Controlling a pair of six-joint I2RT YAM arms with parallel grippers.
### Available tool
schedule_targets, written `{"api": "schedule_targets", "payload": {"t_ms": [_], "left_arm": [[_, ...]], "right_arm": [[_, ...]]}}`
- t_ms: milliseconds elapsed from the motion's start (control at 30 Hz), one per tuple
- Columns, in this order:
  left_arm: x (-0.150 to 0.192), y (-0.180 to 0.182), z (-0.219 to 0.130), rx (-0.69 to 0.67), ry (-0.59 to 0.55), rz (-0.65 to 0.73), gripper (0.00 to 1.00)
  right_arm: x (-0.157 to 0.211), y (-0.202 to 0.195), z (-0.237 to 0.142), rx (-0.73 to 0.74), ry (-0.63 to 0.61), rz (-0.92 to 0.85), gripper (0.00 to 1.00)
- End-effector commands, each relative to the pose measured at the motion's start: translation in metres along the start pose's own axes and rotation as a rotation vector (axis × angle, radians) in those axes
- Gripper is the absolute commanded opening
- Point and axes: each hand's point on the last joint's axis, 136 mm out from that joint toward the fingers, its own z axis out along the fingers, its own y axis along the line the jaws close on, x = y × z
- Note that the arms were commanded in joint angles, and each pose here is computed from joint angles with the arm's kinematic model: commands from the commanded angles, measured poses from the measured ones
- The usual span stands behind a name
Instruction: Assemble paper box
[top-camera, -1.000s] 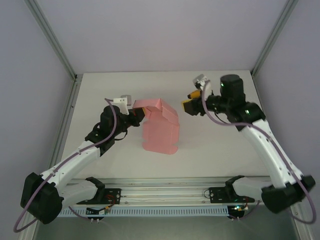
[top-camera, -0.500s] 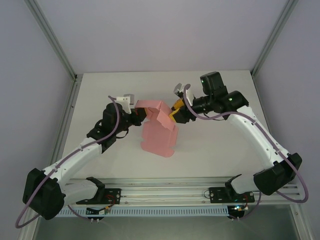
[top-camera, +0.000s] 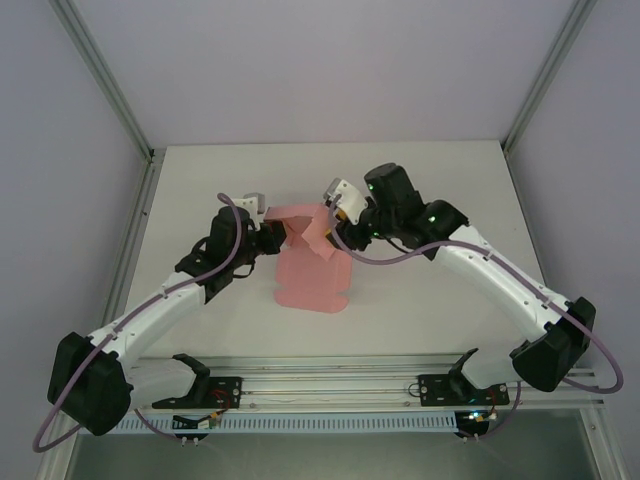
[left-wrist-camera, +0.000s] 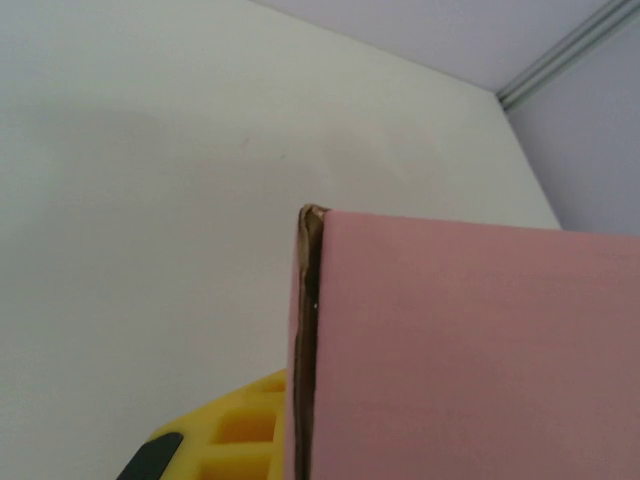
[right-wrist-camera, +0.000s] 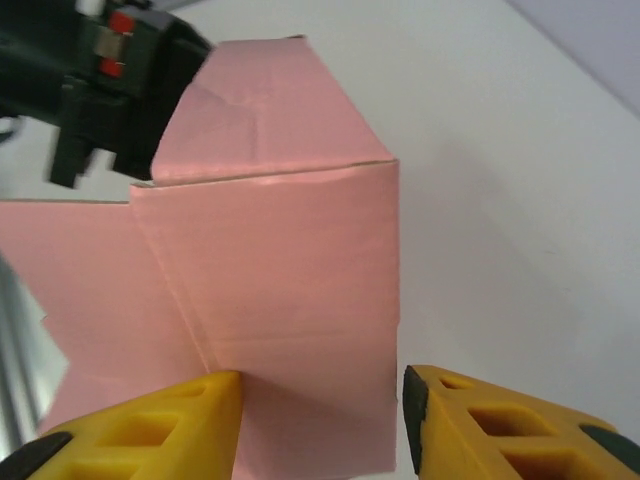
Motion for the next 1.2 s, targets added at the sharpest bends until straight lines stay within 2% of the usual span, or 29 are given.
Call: {"api": "schedule_targets", "payload": {"t_ms": [0, 133, 267, 400, 633, 833, 1067, 1167], "left_arm": [[-0.026, -0.022, -0.009, 0.053, -0.058, -0.012, 0.0], [-0.024, -0.017, -0.009, 0.026, -0.053, -0.016, 0.0], [-0.022, -0.015, -0.008, 0.018, -0.05, -0.015, 0.0], [-0.022, -0.016, -0.008, 0.025, -0.046, -0.011, 0.0], [-0.018, -0.022, -0.008, 0.057, -0.025, 0.004, 0.0], [-0.015, -0.033, -0.011, 0.12, -0.009, 0.024, 0.0], [-0.01, -0.04, -0.017, 0.128, 0.0, 0.043, 0.0], [-0.009, -0.037, -0.017, 0.098, 0.005, 0.03, 0.0]], "right_arm": [[-0.006, -0.024, 0.007, 0.2, -0.001, 0.007, 0.47], [-0.008, -0.023, 0.001, 0.207, -0.007, 0.03, 0.46], [-0.01, 0.0, -0.006, 0.086, -0.024, 0.033, 0.39], [-0.007, 0.021, -0.01, -0.032, -0.006, 0.032, 0.38], [-0.006, 0.035, -0.018, -0.107, -0.002, 0.02, 0.38], [-0.007, 0.015, -0.011, -0.004, 0.019, 0.023, 0.38], [-0.017, -0.037, 0.003, 0.285, -0.047, 0.083, 0.37], [-0.021, -0.045, 0.007, 0.351, -0.082, 0.081, 0.36]]}}
